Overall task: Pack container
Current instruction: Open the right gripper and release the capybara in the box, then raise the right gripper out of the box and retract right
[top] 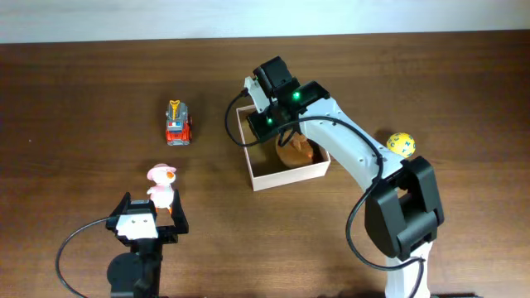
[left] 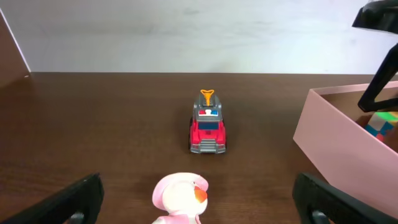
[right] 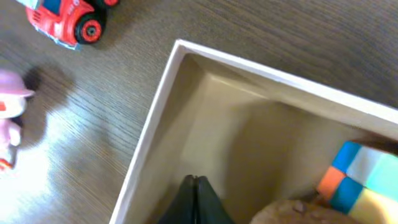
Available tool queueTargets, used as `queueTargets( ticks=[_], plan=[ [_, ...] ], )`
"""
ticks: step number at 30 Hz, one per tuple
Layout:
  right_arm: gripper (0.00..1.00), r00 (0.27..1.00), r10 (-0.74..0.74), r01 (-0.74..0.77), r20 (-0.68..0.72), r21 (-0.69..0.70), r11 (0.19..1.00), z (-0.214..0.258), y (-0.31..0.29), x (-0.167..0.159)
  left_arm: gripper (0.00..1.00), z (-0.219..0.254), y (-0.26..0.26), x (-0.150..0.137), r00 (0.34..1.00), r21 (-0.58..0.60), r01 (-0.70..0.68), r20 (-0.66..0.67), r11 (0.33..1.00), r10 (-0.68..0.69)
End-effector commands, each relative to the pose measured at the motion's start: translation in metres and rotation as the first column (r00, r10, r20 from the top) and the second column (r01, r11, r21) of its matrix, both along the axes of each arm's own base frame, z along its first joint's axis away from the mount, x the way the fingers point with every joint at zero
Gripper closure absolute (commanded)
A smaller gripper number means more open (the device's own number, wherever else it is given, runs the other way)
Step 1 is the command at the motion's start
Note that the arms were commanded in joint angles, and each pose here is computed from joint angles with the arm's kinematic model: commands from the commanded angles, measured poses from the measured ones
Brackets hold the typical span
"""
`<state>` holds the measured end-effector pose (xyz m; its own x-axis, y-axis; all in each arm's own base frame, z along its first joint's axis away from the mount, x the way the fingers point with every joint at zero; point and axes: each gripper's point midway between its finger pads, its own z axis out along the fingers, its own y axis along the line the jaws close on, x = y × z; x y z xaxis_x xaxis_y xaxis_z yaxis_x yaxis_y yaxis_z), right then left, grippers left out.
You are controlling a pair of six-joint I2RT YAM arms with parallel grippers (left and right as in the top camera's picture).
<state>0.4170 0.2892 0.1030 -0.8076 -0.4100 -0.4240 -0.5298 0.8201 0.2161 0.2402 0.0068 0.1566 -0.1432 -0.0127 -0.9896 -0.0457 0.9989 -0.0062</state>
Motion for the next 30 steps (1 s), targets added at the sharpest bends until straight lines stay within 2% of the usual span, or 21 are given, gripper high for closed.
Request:
queueTargets(
  ticks=[1, 9, 15, 23, 30],
  plan=[
    [0.96, 0.999, -0.003, 0.004, -0.048, 0.020, 1.000, -0.012, 0.010, -0.005, 0.01, -0.004, -0.001, 0.000, 1.000, 0.017, 0.012, -0.002, 1.000, -0.012],
    [0.96, 0.989, -0.058, 0.061, -0.133, 0.014, 0.998, -0.028, 0.016, -0.016, 0.01, -0.004, -0.001, 0.000, 1.000, 0.017, 0.012, -0.002, 1.000, -0.012],
    [0.96, 0.991, -0.048, 0.063, -0.121, 0.122, 0.990, -0.017, 0.041, -0.011, 0.01, -0.004, -0.001, 0.000, 1.000, 0.017, 0.012, -0.002, 1.000, -0.012],
    [0.96, 0.996, -0.075, 0.082, -0.039, 0.226, 0.971, 0.001, 0.054, 0.014, 0.01, -0.004, -0.001, 0.000, 1.000, 0.017, 0.012, -0.002, 1.000, -0.012],
    [0.96, 0.972, -0.229, 0.233, -0.042, 0.199, 0.952, 0.000, 0.010, 0.046, 0.01, -0.004, -0.001, 0.000, 1.000, 0.017, 0.012, -0.002, 1.000, -0.012]
  ],
)
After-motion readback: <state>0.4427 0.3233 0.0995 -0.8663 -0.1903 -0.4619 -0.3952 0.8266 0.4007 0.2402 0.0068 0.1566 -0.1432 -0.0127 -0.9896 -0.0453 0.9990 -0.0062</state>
